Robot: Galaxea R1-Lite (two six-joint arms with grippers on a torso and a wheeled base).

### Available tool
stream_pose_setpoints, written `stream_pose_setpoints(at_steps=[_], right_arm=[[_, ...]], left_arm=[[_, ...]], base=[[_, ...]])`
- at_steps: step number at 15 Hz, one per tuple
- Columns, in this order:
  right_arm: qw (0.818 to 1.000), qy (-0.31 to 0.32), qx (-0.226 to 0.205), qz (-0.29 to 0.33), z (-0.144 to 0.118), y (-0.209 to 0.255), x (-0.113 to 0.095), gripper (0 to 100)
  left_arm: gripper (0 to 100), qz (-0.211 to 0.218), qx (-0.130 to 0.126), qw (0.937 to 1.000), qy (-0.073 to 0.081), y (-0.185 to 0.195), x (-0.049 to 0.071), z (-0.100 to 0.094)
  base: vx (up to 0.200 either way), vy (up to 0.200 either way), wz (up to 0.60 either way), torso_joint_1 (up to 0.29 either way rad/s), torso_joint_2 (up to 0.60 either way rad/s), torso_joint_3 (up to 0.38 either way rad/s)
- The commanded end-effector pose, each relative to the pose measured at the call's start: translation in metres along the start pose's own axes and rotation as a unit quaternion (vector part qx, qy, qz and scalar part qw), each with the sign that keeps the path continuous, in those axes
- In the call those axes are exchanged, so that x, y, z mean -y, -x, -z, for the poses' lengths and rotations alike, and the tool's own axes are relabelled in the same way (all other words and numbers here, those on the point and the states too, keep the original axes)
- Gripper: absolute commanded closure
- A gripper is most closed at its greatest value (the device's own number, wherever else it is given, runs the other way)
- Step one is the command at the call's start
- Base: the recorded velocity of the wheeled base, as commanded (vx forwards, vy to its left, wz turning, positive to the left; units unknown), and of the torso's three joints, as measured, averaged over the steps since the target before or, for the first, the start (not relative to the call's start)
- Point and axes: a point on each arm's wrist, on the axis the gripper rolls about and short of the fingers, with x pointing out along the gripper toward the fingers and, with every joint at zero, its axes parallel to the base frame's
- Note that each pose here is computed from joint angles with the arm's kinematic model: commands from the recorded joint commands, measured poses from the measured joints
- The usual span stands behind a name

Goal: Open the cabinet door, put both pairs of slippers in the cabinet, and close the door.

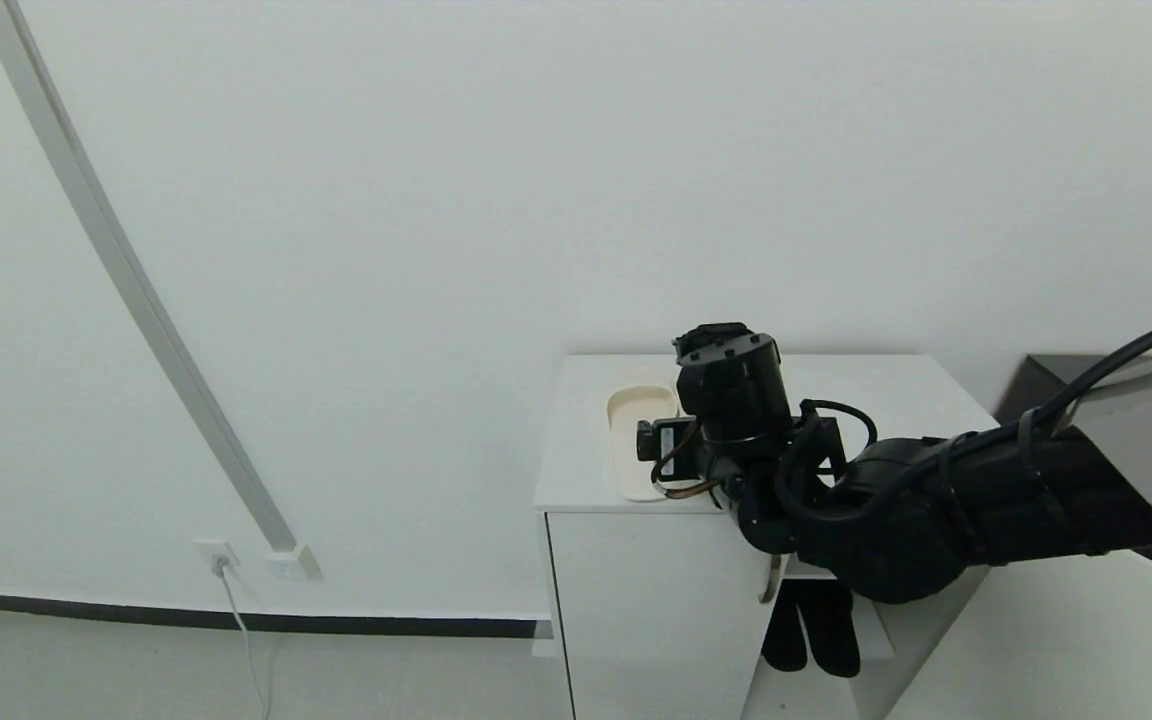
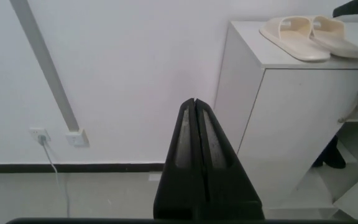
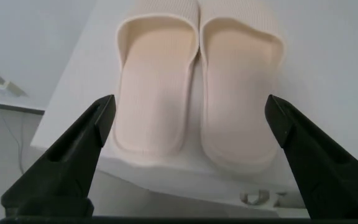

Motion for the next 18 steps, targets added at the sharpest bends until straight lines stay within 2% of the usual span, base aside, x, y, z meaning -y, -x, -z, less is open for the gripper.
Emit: stream_pose_setpoints(at_steps=[1,3,5,11,18], right_arm=[[1.000,0.000,-0.010,0.002,0.011,-0.002,0.001,0],[1.000,0.000,-0.009,0.002,0.025,-0.008,0.001,0],[1.000,-0.001,-0.003,0.002,0.038,-0.014,0.000,0],[1.000,0.003,-0.011,0.008,0.051,-0.032,-0.001,0],[1.000,0.002,0.009,0.025,0.046,-0.080,0.000,0]], left_arm=[[100,0.000,0.000,1.0000,0.000,0.000,0.000,0.000],[100,-0.001,0.000,1.0000,0.001,0.000,0.000,0.000],[100,-0.001,0.000,1.0000,0.002,0.000,0.000,0.000],[100,-0.002,0.000,1.0000,0.003,0.000,0.000,0.000],[100,-0.001,0.001,1.0000,0.003,0.000,0.000,0.000]], base=[[0.200,0.000,0.00,0.007,0.00,0.002],[0.200,0.000,0.00,0.010,0.00,0.002],[0.000,0.000,0.00,0.000,0.00,0.000],[0.000,0.000,0.00,0.000,0.00,0.000],[0.000,0.000,0.00,0.000,0.00,0.000]])
